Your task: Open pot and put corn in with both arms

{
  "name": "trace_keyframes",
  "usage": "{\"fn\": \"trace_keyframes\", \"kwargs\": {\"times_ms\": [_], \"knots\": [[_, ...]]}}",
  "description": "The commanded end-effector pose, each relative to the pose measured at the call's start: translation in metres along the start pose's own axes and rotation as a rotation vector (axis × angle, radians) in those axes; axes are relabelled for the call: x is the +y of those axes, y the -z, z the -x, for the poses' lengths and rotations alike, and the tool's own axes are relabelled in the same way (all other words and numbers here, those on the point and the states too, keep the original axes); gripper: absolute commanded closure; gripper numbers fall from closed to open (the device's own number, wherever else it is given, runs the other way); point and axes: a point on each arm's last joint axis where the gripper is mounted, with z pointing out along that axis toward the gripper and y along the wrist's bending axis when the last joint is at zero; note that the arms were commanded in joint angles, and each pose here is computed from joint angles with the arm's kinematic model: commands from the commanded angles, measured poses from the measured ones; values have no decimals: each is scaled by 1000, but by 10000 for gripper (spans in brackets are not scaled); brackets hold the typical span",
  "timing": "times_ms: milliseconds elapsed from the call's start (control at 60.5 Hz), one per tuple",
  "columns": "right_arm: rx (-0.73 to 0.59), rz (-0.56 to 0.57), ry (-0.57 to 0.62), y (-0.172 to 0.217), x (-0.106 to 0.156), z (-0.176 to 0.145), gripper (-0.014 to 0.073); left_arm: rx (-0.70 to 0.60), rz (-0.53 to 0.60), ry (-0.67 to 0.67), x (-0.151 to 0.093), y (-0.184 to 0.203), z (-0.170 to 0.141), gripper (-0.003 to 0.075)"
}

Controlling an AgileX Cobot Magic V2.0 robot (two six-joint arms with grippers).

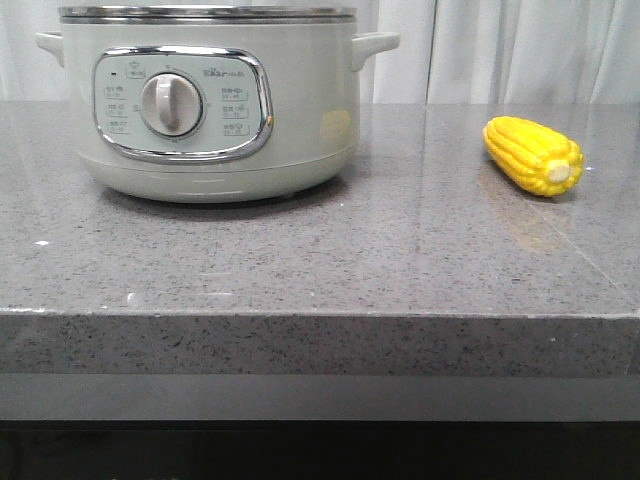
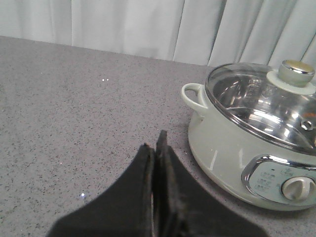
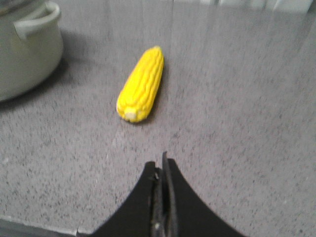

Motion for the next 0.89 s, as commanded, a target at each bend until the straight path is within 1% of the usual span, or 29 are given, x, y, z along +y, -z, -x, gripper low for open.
{"fn": "trace_keyframes", "kwargs": {"times_ms": [0, 182, 364, 413, 446, 496, 529, 545, 562, 611, 644, 677, 710, 727, 760, 793, 876], "knots": [[-44, -10, 9, -4, -1, 15, 663, -82, -16, -1, -2, -1, 16, 741], [8, -9, 6, -14, -2, 13, 663, -86, -17, 0, -3, -2, 16, 741], [12, -9, 6, -14, -2, 12, 655, -82, -17, 0, -2, -3, 15, 739], [12, -9, 6, -14, -2, 12, 627, -79, -16, 0, -2, -4, 14, 735], [12, -9, 6, -14, -2, 12, 589, -79, -16, 0, -2, -5, 13, 723], [12, -9, 6, -14, -2, 12, 508, -81, -17, 0, -2, -5, 12, 679], [12, -9, 6, -14, -2, 12, 452, -81, -15, -2, -2, -5, 12, 632], [12, -9, 6, -14, -2, 12, 406, -82, -14, -4, -2, -5, 13, 598], [12, -9, 6, -14, -2, 12, 375, -82, -14, -4, -2, -6, 13, 585], [11, -9, 6, -14, -2, 12, 250, -86, -14, -6, -2, -7, 13, 475], [10, -9, 6, -14, -2, 13, 195, -86, -14, -6, -2, -8, 13, 414], [10, -9, 6, -14, -2, 13, 139, -87, -14, -6, -2, -9, 14, 327], [10, -9, 6, -14, -2, 13, 106, -87, -13, -6, -2, -10, 14, 289], [10, -9, 6, -14, -2, 13, 88, -85, -15, -2, -2, -11, 14, 248], [10, -9, 6, -14, -2, 13, 73, -78, -17, 4, -2, -12, 14, 220], [9, -9, 6, -14, -2, 13, 67, -69, -25, 15, -3, -15, 14, 204], [6, -9, 6, -14, -2, 13, 67, -68, -67, 18, -8, -21, 17, 206]]}}
